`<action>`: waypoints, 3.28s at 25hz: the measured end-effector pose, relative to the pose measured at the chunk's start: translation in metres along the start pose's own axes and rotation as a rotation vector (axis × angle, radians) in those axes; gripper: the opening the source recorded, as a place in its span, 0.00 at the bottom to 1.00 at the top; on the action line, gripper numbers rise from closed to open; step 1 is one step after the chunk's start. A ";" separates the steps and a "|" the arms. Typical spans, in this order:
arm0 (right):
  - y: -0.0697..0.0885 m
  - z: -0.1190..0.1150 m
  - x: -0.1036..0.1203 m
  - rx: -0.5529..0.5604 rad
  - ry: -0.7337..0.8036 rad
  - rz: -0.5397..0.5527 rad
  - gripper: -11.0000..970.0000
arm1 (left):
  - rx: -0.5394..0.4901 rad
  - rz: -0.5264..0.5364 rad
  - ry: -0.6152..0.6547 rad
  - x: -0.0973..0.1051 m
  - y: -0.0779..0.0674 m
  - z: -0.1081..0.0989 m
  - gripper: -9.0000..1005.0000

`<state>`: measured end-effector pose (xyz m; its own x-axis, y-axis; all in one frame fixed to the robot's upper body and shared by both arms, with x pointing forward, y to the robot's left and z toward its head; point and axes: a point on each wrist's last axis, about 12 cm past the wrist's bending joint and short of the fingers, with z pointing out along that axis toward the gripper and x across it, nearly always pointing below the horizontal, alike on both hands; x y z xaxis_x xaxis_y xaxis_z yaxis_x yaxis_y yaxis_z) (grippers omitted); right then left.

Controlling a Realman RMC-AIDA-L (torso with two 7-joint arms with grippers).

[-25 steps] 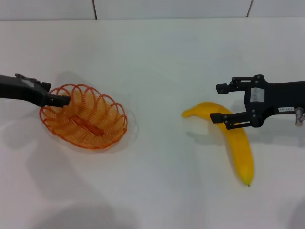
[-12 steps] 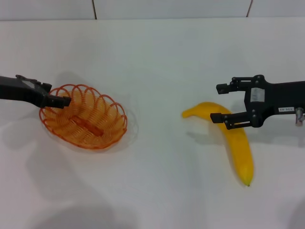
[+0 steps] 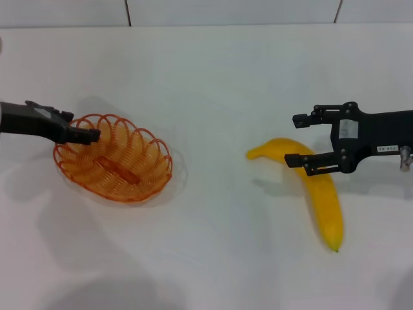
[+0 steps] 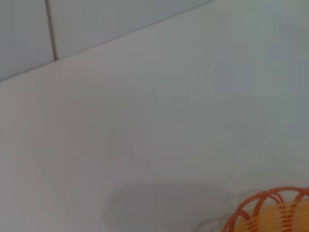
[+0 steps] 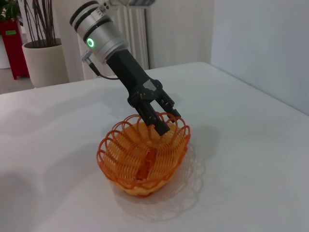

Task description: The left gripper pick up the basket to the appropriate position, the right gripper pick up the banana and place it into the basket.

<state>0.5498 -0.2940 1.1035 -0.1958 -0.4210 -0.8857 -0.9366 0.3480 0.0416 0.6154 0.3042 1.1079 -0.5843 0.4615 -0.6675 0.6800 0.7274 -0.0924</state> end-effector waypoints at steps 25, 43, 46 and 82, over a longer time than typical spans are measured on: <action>0.000 -0.001 0.002 0.011 0.005 0.005 0.84 | -0.009 -0.013 -0.022 0.001 0.000 0.008 0.62; 0.000 -0.001 0.003 0.011 0.005 0.014 0.83 | 0.002 -0.039 -0.060 -0.001 -0.001 0.006 0.09; 0.000 -0.001 0.002 0.012 0.003 0.016 0.83 | 0.012 -0.054 -0.099 -0.002 -0.002 0.005 0.07; -0.005 -0.004 -0.004 0.022 -0.015 0.010 0.82 | 0.100 -0.181 -0.213 0.012 -0.025 0.038 0.06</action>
<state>0.5536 -0.2974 1.1085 -0.2007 -0.4043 -0.8923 -0.9278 0.3709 0.0406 0.6085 0.2719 1.0739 -0.6008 0.2045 -0.7728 0.6199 0.7296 -0.2888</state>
